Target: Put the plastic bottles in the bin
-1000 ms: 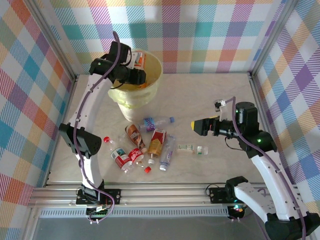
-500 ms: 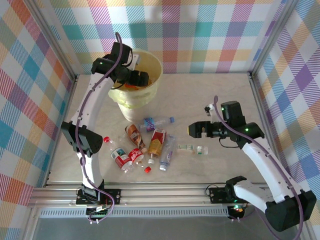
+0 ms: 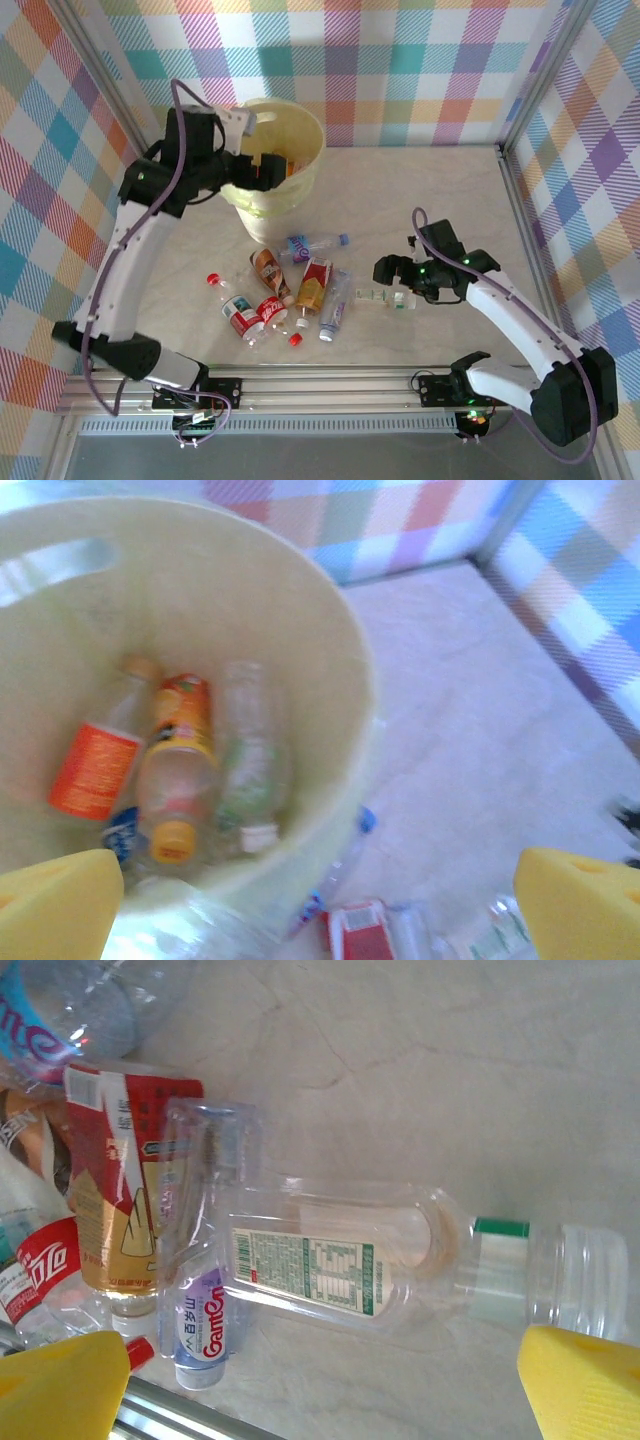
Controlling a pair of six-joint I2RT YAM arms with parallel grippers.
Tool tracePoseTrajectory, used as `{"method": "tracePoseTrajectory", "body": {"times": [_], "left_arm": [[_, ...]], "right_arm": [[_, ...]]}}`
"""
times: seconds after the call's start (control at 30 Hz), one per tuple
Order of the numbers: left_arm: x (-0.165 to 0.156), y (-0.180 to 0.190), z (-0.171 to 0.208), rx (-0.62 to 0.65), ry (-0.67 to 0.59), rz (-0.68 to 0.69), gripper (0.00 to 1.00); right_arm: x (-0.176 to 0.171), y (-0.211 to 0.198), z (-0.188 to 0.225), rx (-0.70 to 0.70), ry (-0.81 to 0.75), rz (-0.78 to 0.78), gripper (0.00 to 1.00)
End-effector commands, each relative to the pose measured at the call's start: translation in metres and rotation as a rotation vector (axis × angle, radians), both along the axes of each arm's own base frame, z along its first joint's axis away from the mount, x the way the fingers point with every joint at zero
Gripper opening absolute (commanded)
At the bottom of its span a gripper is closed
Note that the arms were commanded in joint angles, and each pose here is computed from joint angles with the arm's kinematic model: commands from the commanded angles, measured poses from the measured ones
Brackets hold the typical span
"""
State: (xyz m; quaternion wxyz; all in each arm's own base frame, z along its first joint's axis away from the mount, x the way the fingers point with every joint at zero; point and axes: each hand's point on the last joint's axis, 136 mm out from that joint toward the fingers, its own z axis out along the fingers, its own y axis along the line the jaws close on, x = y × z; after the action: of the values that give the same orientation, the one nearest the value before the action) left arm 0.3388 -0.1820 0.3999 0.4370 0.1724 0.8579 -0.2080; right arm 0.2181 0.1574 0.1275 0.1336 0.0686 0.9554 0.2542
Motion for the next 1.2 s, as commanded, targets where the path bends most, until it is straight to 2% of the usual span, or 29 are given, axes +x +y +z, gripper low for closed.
{"method": "tracePoseTrajectory", "body": {"times": [0.0,0.17,0.37,0.53,0.7,0.83,1.07,1.17], "left_arm": [[-0.032,-0.034,-0.015,-0.031,0.019,-0.168,1.00],[-0.082,-0.068,-0.030,-0.062,0.042,-0.349,1.00],[-0.109,-0.089,-0.041,-0.148,0.066,-0.424,1.00],[-0.119,-0.103,-0.063,-0.156,0.088,-0.463,1.00],[-0.119,-0.114,-0.080,-0.150,0.115,-0.485,1.00],[-0.125,-0.125,-0.079,-0.187,0.117,-0.521,1.00],[-0.129,-0.133,-0.087,-0.170,0.130,-0.537,1.00],[-0.130,-0.133,-0.088,-0.166,0.132,-0.536,1.00]], "right_arm": [[-0.004,-0.009,-0.001,0.007,0.050,-0.148,1.00],[-0.015,-0.005,-0.013,0.112,0.129,-0.272,1.00],[-0.028,-0.013,-0.039,0.127,0.211,-0.396,1.00],[-0.017,-0.008,-0.047,0.158,0.211,-0.439,1.00],[0.003,0.011,-0.049,0.244,0.206,-0.453,1.00],[0.014,0.015,-0.053,0.217,0.194,-0.471,1.00],[0.031,0.017,-0.076,0.181,0.198,-0.524,1.00],[0.041,0.015,-0.082,0.145,0.179,-0.541,0.97]]}}
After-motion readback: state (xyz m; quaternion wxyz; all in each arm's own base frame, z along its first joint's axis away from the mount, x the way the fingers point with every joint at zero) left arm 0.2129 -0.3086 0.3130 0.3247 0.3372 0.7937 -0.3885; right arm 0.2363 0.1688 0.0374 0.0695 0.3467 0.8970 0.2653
